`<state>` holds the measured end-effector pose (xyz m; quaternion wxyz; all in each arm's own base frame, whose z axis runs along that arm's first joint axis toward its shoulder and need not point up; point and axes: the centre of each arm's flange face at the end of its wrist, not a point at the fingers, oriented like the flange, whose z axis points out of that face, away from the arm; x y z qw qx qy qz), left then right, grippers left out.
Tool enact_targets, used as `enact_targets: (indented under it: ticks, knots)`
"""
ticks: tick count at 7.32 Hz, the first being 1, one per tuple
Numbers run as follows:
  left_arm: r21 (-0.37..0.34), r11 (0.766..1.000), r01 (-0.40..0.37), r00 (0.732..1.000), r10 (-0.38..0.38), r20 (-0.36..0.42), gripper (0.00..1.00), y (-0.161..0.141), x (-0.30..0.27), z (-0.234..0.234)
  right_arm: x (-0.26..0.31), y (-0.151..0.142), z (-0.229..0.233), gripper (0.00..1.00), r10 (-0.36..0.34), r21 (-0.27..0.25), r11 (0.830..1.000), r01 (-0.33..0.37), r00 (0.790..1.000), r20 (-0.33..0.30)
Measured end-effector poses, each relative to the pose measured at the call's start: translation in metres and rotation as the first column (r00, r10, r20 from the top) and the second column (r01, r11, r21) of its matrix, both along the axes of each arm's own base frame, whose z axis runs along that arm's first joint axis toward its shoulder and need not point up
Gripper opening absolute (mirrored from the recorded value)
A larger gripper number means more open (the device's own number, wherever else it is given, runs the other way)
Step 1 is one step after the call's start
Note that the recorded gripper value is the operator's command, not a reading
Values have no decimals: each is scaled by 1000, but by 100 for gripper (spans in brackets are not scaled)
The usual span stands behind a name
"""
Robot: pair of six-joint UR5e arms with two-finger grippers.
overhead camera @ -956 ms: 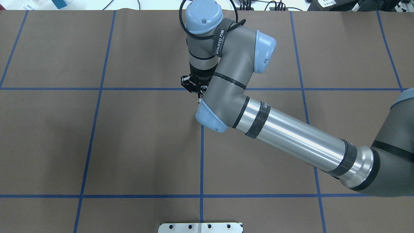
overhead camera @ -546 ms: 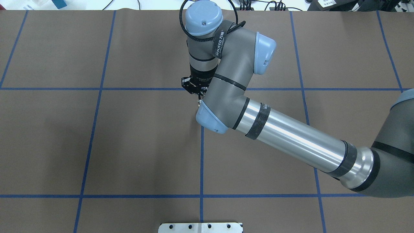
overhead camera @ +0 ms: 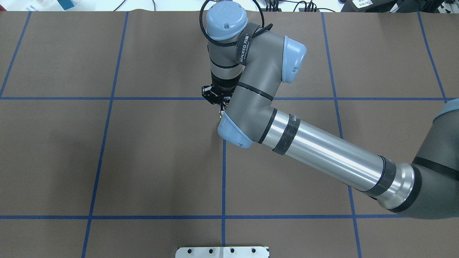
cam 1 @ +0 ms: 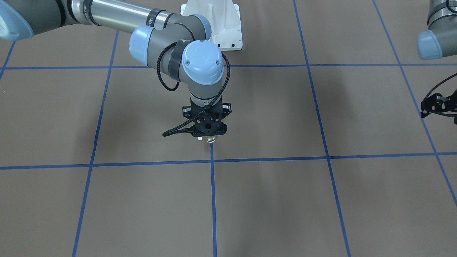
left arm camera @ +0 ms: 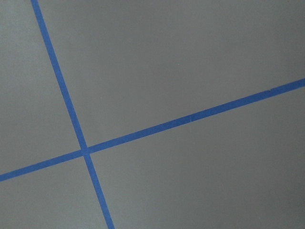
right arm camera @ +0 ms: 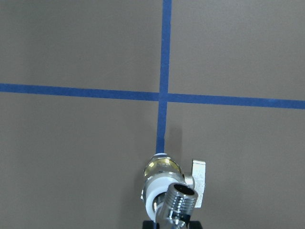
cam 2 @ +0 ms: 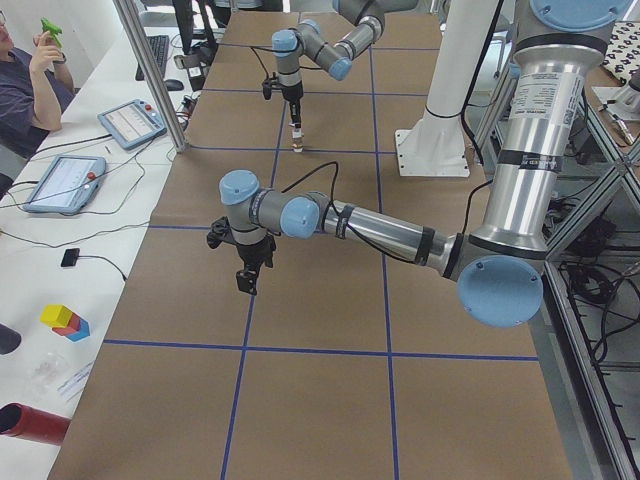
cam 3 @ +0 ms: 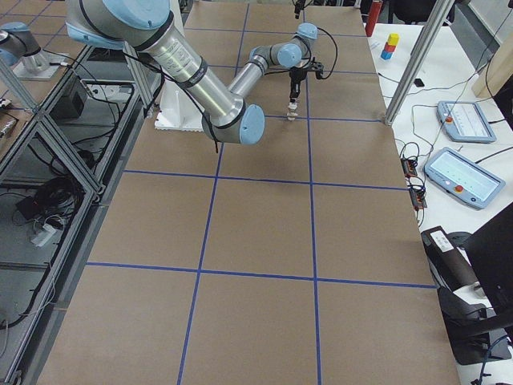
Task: Assemble PPR valve and pipe with both arms
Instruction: 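Press the chrome fitting down into the valve socket with the right gripper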
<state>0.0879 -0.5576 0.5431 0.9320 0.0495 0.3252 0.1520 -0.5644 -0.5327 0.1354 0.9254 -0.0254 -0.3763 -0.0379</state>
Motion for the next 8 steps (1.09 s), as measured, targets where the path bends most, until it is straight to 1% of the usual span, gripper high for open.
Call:
enact_targets:
  ticks: [4,5,6,8]
  knots:
    - [0,1000,0,1000,0,0,100,0,0,0,-4,2,4,0,-5,-3,1000,5,1000,-7]
    - [0,1000,0,1000,0,0,100,0,0,0,-5,2,4,3,-4,-4,1000,4,1000,-8]
    - [0,1000,0,1000,0,0,100,0,0,0,-5,2,3,14,-3,-5,1000,3,1000,-7]
    - [-1,1000,0,1000,0,0,100,-1,0,0,-5,2,2,42,2,-8,1000,-2,1000,-6]
